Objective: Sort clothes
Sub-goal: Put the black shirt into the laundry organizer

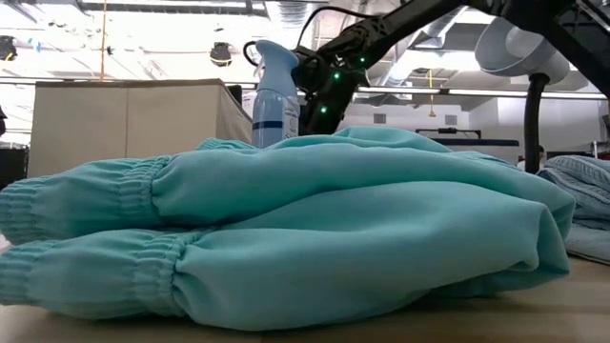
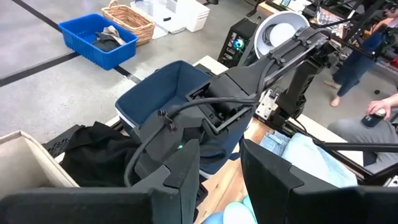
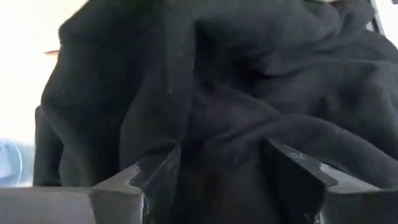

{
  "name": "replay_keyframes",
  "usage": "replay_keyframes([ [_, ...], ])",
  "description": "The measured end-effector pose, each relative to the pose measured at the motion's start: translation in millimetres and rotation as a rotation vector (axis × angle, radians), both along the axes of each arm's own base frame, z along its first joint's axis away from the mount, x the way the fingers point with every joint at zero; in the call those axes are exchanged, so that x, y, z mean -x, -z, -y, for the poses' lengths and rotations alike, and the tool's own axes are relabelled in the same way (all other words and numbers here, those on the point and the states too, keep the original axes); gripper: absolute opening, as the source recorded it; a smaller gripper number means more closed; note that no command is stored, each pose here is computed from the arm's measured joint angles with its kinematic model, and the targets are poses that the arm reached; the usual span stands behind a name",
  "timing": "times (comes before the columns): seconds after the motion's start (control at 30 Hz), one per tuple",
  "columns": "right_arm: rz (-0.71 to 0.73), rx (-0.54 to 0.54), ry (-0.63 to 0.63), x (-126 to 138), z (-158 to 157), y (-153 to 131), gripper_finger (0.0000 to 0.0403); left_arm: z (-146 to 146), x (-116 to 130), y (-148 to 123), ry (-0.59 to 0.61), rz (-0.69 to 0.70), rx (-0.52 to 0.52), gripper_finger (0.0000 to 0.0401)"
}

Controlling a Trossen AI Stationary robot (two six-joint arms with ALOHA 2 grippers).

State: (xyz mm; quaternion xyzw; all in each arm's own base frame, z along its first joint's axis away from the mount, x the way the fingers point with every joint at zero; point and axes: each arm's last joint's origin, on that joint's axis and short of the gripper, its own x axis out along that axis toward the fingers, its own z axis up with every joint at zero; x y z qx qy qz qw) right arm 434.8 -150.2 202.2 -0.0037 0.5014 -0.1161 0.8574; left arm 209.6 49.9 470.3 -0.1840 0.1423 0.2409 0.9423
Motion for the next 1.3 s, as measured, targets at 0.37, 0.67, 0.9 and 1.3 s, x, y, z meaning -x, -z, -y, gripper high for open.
replay_keyframes([
  [0.37, -0.006, 0.002, -0.048, -3, -3, 5, 0.0244, 0, 0, 0, -0.007, -0.001, -0.004, 0.0114],
  [0.67, -0.028, -0.003, -0.056, -1, -4, 6, 0.0197, 0, 0, 0, -0.012, -0.001, -0.005, 0.0114],
  [0.9, -0.032, -0.007, -0.056, -2, -7, 6, 0.0072, 0, 0, 0, -0.015, -0.001, -0.005, 0.0114],
  [1.3, -0.026, -0.006, -0.057, -2, -11, 2, 0.0004, -1, 0, 0, -0.022, -0.001, -0.007, 0.0114],
])
